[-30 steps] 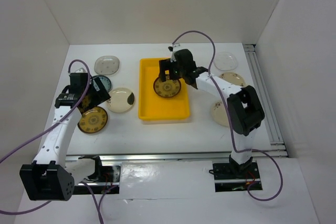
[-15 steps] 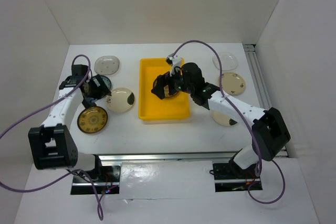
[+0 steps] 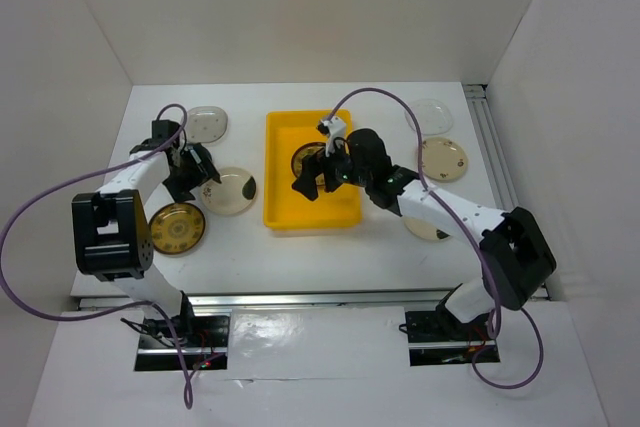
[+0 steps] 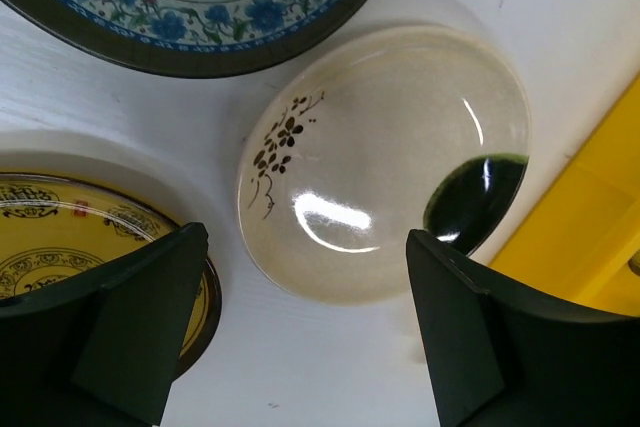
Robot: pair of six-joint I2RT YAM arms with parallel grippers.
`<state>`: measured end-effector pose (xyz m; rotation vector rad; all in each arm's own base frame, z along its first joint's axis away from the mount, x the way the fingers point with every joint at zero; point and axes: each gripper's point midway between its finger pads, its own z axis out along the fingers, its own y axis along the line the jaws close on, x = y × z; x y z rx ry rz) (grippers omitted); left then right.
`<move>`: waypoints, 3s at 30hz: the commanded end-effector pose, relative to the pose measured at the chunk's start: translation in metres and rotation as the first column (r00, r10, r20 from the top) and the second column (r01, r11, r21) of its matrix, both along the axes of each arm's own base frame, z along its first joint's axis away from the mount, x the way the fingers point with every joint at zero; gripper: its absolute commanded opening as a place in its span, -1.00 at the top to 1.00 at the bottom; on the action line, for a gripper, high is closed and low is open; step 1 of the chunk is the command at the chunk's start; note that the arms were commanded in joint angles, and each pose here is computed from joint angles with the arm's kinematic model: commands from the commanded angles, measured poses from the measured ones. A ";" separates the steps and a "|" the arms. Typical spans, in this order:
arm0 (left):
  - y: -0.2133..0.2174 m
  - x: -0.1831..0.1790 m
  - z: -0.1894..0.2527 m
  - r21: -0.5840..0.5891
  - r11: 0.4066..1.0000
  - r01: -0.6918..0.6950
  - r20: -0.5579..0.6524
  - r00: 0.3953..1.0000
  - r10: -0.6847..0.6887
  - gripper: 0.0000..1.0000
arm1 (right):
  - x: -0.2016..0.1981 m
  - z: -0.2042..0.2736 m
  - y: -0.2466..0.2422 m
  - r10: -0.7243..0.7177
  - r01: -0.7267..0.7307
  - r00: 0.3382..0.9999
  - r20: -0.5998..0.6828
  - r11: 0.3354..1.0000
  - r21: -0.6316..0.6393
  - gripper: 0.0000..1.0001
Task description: Place the plates into the plastic bin on the countertop
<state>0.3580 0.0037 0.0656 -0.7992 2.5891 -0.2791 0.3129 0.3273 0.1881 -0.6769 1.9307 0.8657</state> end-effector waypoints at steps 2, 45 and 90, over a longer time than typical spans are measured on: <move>0.013 0.015 0.002 0.022 1.000 -0.020 0.042 0.999 0.020 -0.82 | -0.004 0.050 0.005 0.024 -0.036 0.991 0.130 0.995 0.088 -1.00; 0.005 -0.014 -0.070 0.167 0.984 0.055 -0.175 0.984 -0.026 0.95 | -0.006 0.054 -0.004 0.006 -0.019 0.990 0.139 0.996 0.092 -1.00; -0.155 0.051 0.156 -0.082 0.899 0.430 0.612 0.734 -0.295 1.00 | -0.007 0.119 -0.140 -0.564 0.541 0.822 0.078 0.817 0.199 -1.00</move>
